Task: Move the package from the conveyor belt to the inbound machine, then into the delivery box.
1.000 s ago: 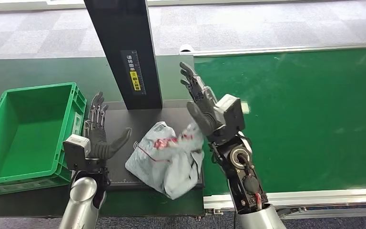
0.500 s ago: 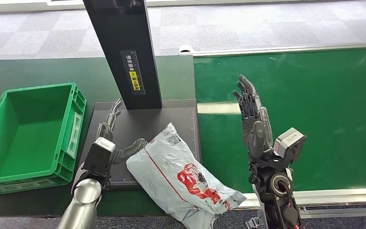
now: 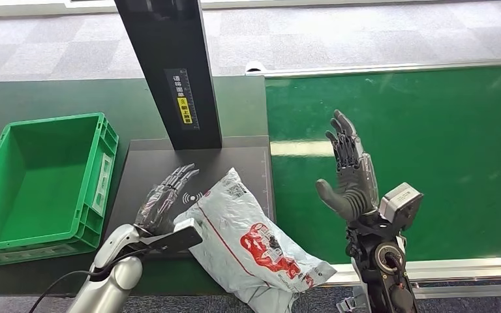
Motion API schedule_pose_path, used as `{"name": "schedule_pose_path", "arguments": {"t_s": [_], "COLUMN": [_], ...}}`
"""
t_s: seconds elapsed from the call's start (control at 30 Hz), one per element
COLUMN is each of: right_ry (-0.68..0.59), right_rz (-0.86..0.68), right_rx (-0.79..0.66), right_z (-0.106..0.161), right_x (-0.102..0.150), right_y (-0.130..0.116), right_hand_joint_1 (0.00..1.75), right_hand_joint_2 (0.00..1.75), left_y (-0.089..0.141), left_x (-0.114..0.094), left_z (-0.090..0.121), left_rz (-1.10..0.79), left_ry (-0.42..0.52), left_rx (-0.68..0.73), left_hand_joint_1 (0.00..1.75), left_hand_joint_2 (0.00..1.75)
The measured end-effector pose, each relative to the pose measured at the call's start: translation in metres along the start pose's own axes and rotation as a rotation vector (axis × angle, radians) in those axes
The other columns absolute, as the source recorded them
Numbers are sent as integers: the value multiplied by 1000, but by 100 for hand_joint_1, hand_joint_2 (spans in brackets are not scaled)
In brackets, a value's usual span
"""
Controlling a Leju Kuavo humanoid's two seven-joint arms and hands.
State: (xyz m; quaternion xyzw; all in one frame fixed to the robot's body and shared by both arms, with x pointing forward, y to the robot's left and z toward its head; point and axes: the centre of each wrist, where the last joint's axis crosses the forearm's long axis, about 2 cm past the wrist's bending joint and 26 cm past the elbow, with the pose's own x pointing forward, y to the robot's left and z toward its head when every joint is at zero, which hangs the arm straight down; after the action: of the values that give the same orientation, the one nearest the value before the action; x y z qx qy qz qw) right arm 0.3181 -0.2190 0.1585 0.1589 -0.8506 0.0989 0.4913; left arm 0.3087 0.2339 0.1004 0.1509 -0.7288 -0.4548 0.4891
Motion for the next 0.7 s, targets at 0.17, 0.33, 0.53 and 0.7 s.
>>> {"name": "schedule_pose_path", "arguments": {"t_s": [0.17, 0.33, 0.53, 0.7], "right_ry": [-4, -6, -10, -13], "right_rz": [5, 6, 6, 5], "right_rx": [-5, -6, -6, -6], "right_z": [-2, -3, -4, -7], "right_x": [1, 2, 1, -1], "right_y": [-2, -3, -3, -4], "right_hand_joint_1": [0, 0, 0, 0], "right_hand_joint_2": [175, 175, 175, 175], "left_y": [-8, -18, -27, -31], "left_x": [-5, -3, -2, -4], "left_z": [-2, -7, -19, -26], "left_rz": [-92, -226, -365, -399], "left_ry": [14, 30, 26, 29], "left_rx": [-87, -140, -210, -239], "left_hand_joint_1": [0, 67, 175, 175], "left_hand_joint_2": [175, 175, 175, 175]}}
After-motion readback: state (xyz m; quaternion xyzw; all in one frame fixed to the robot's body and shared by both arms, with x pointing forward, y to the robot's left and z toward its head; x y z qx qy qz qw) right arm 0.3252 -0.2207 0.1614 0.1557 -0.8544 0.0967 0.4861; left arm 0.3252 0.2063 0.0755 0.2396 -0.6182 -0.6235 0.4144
